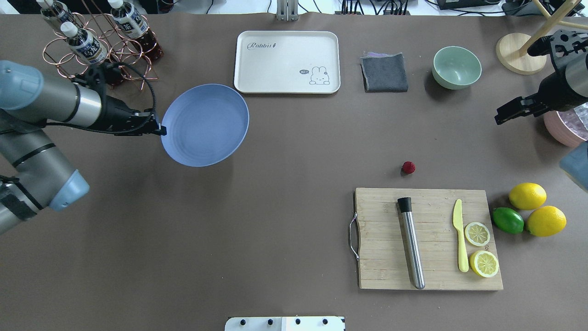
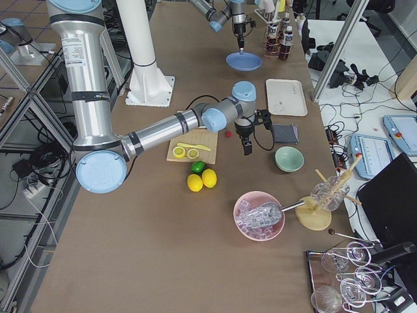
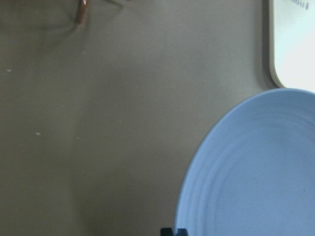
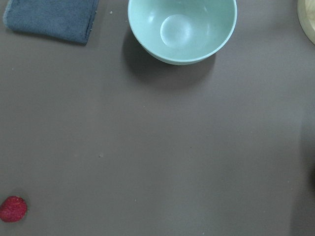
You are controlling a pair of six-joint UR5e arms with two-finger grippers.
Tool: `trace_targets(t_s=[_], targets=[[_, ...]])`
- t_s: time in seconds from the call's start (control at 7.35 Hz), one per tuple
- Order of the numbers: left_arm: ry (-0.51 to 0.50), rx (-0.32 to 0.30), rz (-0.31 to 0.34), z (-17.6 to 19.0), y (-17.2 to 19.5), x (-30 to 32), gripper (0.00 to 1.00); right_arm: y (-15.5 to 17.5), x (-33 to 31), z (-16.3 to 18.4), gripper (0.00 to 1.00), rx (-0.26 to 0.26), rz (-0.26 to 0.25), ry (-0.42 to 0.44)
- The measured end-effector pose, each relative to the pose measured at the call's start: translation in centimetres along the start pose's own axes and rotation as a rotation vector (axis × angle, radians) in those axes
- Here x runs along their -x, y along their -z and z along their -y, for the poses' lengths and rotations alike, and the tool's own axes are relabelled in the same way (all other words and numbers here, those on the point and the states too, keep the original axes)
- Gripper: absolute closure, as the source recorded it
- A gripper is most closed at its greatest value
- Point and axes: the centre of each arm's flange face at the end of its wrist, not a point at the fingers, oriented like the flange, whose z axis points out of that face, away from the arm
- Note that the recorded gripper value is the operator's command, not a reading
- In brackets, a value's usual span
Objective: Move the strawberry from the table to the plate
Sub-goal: 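Push the blue plate with the left gripper toward the table center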
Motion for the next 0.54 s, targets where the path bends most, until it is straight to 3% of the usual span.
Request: trace_targets(t_s=[0.27, 0.54], targets=[[0.026, -0.002, 0.078, -2.8, -3.4, -8.7, 1.00, -0.1, -0.1, -0.1, 0.00, 0.003, -0.001, -0.002], [0.021, -0.013, 0.136, -6.2, -6.8, -13.2, 1.00, -0.2, -0.2, -0.1, 0.00, 0.005, -0.001, -0.004]])
